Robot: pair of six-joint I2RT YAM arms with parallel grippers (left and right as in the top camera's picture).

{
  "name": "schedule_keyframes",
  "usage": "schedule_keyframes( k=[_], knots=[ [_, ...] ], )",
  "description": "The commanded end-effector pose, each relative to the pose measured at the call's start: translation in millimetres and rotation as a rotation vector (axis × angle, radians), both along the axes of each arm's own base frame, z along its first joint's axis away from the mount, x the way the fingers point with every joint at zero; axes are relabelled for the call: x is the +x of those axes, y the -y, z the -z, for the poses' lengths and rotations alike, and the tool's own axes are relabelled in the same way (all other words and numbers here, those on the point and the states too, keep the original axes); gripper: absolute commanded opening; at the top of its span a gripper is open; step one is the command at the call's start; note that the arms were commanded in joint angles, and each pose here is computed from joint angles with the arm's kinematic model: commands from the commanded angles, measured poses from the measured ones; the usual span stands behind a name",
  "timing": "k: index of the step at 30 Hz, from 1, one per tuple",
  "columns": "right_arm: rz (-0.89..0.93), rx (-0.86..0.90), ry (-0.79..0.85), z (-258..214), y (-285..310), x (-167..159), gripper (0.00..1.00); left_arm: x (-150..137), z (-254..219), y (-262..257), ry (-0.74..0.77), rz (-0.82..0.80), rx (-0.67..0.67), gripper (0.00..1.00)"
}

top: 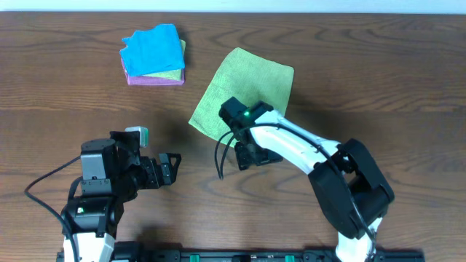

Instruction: Fold the cloth

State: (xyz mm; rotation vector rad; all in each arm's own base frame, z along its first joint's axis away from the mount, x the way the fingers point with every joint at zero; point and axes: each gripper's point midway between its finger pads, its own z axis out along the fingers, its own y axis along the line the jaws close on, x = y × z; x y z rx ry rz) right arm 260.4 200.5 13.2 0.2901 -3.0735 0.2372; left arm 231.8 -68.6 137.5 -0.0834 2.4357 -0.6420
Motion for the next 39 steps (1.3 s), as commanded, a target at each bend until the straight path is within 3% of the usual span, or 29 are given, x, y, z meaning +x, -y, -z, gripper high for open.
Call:
schedule_keyframes(
  k=[1, 14, 19, 24, 29, 32, 39],
  knots=[
    [-0.03, -0.096, 0.112, -12.7, 13.2, 12.4, 0.68, 5.1, -11.7, -0.1, 0.031, -0.002, 0.003, 0.95],
    [-0.049, -0.166, 0.148, -0.1, 30.8, 13.4, 0.59, 5.0, -11.9, 0.5, 0.029, -0.003, -0.002, 0.95],
    [-0.056, -0.206, 0.157, 6.8, 41.3, 10.4, 0.49, 5.0, -11.9, 0.5, 0.021, -0.016, -0.013, 0.95],
    [-0.067, -0.26, 0.199, 1.9, 49.9, 17.2, 0.27, 5.0, -11.9, 0.5, 0.021, -0.016, -0.013, 0.95],
    [-0.096, -0.401, 0.288, -27.0, 74.4, 26.7, 0.07, 5.1, -11.9, 0.4, 0.022, -0.016, -0.013, 0.95],
    [-0.114, -0.496, 0.375, -57.8, 91.0, 34.4, 0.01, 5.1, -12.0, 0.4, 0.022, -0.016, -0.013, 0.95],
    [-0.168, -0.488, 0.506, -106.9, 94.1, 45.7, 0.01, 8.3, -14.7, 0.3, 0.04, -0.016, -0.012, 0.95]
  ],
)
